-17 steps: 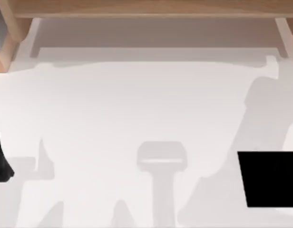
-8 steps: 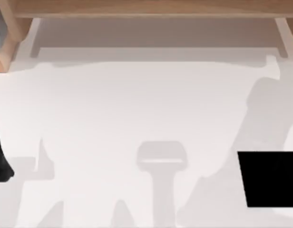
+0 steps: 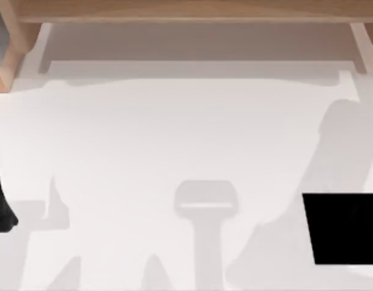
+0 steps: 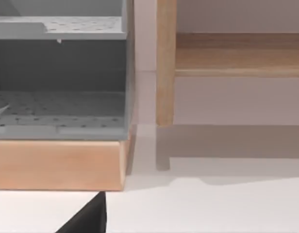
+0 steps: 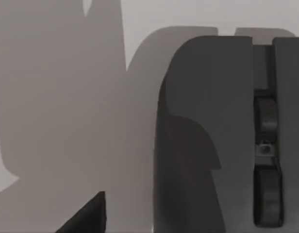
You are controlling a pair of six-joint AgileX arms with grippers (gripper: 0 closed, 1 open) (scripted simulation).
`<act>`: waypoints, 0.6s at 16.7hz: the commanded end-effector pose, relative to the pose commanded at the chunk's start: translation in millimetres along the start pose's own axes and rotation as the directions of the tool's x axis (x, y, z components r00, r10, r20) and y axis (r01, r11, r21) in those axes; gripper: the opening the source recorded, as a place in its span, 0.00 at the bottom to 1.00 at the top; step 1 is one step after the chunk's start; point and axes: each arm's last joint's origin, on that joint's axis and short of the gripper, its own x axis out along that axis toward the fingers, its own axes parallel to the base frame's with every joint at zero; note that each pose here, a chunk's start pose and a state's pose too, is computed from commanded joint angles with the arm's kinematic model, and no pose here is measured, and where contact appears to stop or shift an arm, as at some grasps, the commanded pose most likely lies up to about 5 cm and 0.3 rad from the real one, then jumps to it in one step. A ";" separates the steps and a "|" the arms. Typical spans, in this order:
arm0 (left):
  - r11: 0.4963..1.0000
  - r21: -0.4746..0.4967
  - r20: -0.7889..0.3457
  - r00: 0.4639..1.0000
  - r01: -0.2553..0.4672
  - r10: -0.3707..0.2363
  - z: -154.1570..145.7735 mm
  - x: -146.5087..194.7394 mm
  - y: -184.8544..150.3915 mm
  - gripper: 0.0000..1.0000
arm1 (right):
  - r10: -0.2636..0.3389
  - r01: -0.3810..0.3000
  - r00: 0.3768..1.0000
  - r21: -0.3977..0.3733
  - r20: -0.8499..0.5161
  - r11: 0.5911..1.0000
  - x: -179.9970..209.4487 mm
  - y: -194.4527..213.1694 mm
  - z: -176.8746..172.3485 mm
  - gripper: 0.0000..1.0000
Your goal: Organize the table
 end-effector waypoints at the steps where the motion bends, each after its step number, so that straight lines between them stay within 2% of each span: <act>1: 1.000 0.000 0.000 1.000 0.000 0.000 0.0 0.0 0.0 1.00 | 0.000 0.000 1.000 0.000 0.000 1.000 4.0 0.1 0.7 1.00; 7: 1.000 0.000 0.000 1.000 0.000 0.000 0.0 0.0 0.0 1.00 | 0.005 -0.005 1.000 0.000 -0.009 1.000 13.2 0.4 0.7 1.00; 10: 1.000 0.000 0.000 1.000 0.000 0.000 0.0 0.0 0.0 1.00 | 0.005 -0.005 1.000 0.000 -0.009 1.000 13.2 0.4 0.7 0.77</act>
